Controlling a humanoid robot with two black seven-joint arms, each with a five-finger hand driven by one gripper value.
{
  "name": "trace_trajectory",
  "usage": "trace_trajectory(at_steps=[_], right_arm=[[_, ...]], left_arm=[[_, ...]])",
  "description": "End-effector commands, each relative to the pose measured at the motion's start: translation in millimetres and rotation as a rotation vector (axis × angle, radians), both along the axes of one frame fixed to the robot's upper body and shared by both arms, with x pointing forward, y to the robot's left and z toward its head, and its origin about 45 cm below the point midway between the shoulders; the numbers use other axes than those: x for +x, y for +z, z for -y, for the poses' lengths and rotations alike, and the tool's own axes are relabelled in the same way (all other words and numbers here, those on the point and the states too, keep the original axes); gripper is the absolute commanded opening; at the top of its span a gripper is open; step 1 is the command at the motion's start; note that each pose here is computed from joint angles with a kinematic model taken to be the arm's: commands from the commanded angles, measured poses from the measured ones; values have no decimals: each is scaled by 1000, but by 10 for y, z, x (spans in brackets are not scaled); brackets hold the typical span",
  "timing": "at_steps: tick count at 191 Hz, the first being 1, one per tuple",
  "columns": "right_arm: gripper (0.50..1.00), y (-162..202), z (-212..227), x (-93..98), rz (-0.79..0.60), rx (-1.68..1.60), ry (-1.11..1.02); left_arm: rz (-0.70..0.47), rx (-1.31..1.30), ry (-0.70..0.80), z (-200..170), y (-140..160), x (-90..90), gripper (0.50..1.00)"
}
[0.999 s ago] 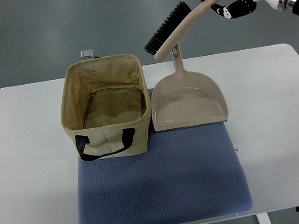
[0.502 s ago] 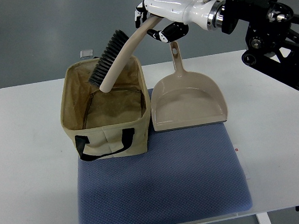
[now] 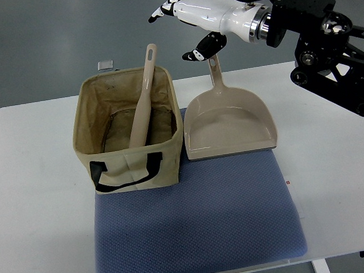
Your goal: Put pink broom in yellow bag with right hand
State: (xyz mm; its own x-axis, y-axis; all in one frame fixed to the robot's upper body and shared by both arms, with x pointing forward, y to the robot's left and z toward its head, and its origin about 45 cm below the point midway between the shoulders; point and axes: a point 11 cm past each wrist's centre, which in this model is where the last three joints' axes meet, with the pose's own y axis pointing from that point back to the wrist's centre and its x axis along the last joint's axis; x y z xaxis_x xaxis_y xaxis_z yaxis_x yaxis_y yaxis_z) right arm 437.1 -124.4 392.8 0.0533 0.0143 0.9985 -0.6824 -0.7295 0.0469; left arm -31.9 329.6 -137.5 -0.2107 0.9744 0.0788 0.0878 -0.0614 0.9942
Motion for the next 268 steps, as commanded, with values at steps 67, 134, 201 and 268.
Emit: trace_trajectory(at_steps=[67,134,201,268], right_arm=[[825,-236,897,215,-236,298,-227],[827,-867,1527,85,-651,963,-388],[860,-1508,1699,-108,-772,1371,-506],[917,-1860,1577,-262,-833,1586,-543]], left_arm=[[0,0,0,0,0,0,1000],[0,0,0,0,0,0,1000],[-1,0,2,0,0,-2,1000],[-2,0,0,0,0,-2,1000]])
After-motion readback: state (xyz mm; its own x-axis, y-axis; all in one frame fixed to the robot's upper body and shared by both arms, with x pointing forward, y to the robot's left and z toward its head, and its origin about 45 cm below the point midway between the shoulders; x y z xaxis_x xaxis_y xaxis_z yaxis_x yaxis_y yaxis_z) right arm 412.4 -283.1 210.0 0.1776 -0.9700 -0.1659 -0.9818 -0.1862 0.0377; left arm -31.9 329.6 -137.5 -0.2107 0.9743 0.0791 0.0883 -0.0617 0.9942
